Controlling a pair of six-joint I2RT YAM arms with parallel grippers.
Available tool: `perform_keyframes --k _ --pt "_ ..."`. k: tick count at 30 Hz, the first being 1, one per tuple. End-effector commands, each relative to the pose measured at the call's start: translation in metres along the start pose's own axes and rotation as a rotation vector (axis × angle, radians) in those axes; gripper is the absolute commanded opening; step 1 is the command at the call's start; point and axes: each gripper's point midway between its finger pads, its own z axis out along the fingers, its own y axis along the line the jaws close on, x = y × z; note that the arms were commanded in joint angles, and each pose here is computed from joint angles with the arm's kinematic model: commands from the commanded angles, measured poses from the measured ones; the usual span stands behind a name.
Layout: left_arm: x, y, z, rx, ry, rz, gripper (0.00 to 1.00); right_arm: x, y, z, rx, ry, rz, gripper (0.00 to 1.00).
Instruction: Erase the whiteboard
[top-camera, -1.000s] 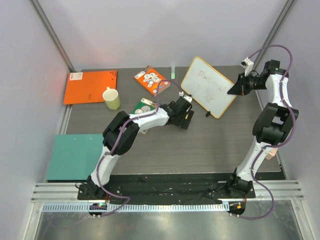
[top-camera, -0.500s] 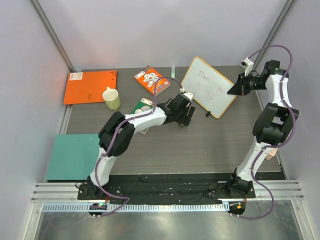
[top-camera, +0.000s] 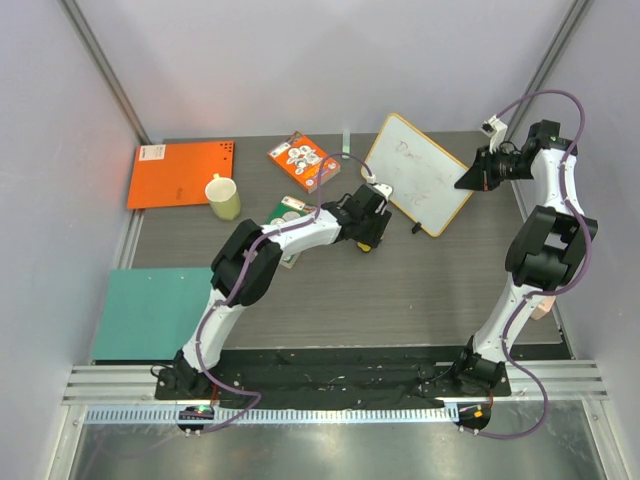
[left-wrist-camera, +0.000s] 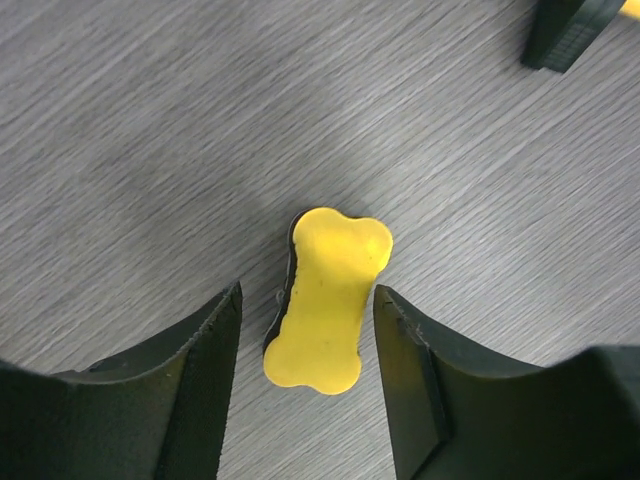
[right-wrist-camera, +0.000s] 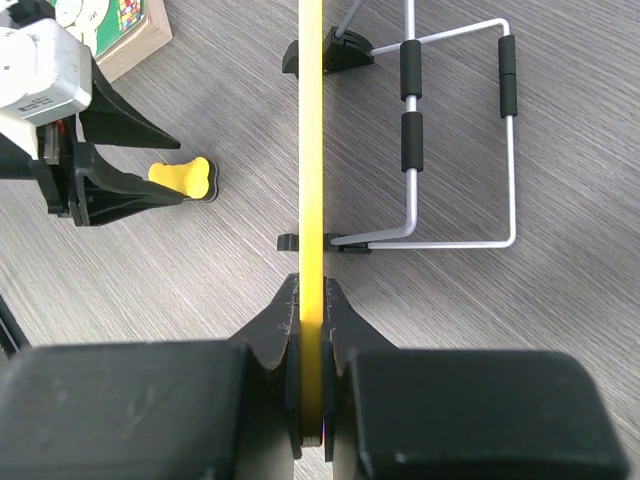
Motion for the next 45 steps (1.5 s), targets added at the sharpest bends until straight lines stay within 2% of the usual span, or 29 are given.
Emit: perform_keyframes --k 1,8,11,19,21,22,24,30,33,36,37,38,40,41,43,44,45 --pt "-0.017 -0.005 -0.013 0.036 -0.034 0.024 0.56 0.102 0.032 0.033 -0.111 0.372 0.199 0.01" --pt "-0.002 -0.008 0.000 0.059 0.006 0.031 0.48 0.102 0.033 0.033 -0.115 0.368 0.205 0.01" --pt "0.001 -0.009 0.004 0.064 0.013 0.023 0.38 0.102 0.032 0.032 -0.111 0.369 0.202 0.01" --pt "0.008 -0.007 0.009 0.059 0.028 0.026 0.39 0.104 0.033 0.034 -0.119 0.369 0.208 0.01" --pt "0.008 -0.006 0.009 0.057 0.030 0.028 0.30 0.104 0.033 0.034 -0.119 0.369 0.208 0.01" --pt "0.006 -0.005 0.008 0.051 0.021 0.027 0.17 0.104 0.033 0.034 -0.120 0.367 0.208 0.01" --pt "0.004 -0.003 0.007 0.048 0.011 0.025 0.02 0.104 0.033 0.034 -0.120 0.367 0.208 0.01" --pt "-0.024 0.002 -0.004 0.063 -0.067 -0.049 0.00 0.108 0.034 0.035 -0.125 0.373 0.207 0.01" --pt "-0.063 0.005 -0.014 0.088 -0.206 -0.132 0.00 0.109 0.035 0.034 -0.124 0.375 0.210 0.01" --pt "-0.107 0.007 -0.025 0.118 -0.406 -0.190 0.00 0.109 0.035 0.034 -0.125 0.374 0.207 0.01" --pt "-0.106 0.008 -0.022 0.122 -0.436 -0.212 0.00 0.108 0.034 0.034 -0.123 0.373 0.208 0.01" --pt "-0.140 0.004 -0.035 0.166 -0.590 -0.227 0.00 0.108 0.034 0.034 -0.123 0.373 0.207 0.01" --pt "-0.160 0.002 -0.043 0.197 -0.724 -0.253 0.00 0.108 0.034 0.034 -0.122 0.374 0.206 0.01" --pt "-0.179 0.000 -0.056 0.227 -0.835 -0.259 0.00 0.108 0.034 0.034 -0.122 0.374 0.207 0.01" --pt "-0.187 0.002 -0.048 0.223 -0.895 -0.267 0.00 0.108 0.034 0.033 -0.120 0.374 0.204 0.01" --pt "-0.211 0.000 -0.058 0.230 -0.953 -0.269 0.00 0.107 0.035 0.033 -0.119 0.372 0.201 0.01" --pt "-0.206 0.001 -0.038 0.218 -0.933 -0.266 0.00 0.107 0.035 0.033 -0.119 0.372 0.201 0.01"
